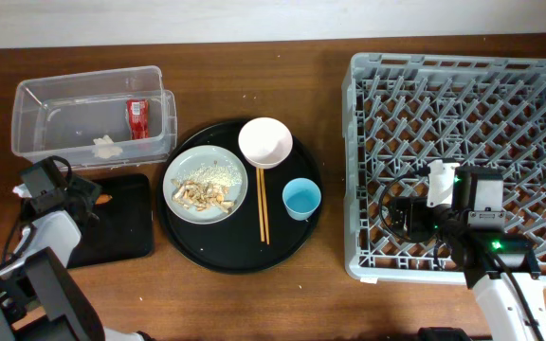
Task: Sort waste into correct bins and load items into the dishwasher rack
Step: 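Lower the carrot onto the black tray and open the left gripper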
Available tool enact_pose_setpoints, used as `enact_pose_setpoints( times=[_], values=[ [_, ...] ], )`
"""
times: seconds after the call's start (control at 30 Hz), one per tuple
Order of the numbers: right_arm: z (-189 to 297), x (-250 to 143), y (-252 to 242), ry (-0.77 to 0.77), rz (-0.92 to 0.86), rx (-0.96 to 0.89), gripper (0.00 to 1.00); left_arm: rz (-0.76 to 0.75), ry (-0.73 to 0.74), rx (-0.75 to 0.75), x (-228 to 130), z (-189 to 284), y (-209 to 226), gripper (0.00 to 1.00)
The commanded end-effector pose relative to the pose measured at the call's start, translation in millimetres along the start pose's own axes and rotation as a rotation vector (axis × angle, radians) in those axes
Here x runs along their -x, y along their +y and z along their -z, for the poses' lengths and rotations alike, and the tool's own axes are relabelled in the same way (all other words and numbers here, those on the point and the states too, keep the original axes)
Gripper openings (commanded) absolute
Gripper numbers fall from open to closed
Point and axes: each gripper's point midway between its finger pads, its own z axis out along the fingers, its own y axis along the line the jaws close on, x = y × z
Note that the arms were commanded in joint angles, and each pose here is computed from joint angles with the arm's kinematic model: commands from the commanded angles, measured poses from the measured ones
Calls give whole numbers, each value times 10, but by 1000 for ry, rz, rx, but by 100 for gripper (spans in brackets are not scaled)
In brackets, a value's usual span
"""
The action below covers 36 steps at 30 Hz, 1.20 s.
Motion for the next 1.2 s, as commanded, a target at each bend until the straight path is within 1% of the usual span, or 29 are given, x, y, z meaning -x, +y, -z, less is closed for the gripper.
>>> enact_pose_setpoints(
  times=[0.0, 0.03, 0.07, 0.1, 0.13, 0.4, 0.47, 0.5, 0.67, 0.73, 0.8, 1.17],
  values=[
    [32, 52, 25, -11, -2, 6, 98, -83, -7, -21, 46, -7, -38, 49],
    [32, 45, 25, -8, -2, 6, 98, -83, -19, -28, 75, -6, -57, 41],
    [32, 44, 25, -8, -2, 6, 98, -83, -32, -35, 105, -5, -76, 36],
    [32, 45, 25, -8, -2, 6, 98, -83, -46, -44, 138, -2, -98, 32],
    [32, 45, 25, -8, -2, 6, 98, -83, -58, -50, 168, -1, -116, 32],
    [32, 45, 25, -8, -2, 6, 98, -82, -68, -36, 150, -204, -72, 33],
    [32, 45, 25, -8, -2, 6, 98, -81, -125, -71, 285, -187, -163, 33],
    [32, 44, 25, -8, -2, 6, 98, -115, -148, -98, 339, -174, -229, 33],
    [32, 45, 25, -8, -2, 6, 98, -126, -203, -134, 466, -140, -321, 34],
    [32, 44, 25, -8, -2, 6, 98, -135, -215, -169, 497, -121, -396, 34],
    [32, 44, 25, -8, -2, 6, 98, -167, -228, -197, 523, -103, -458, 33],
    [32, 44, 25, -8, -2, 6, 98, -199, -308, -237, 713, -25, -586, 33]
  ],
)
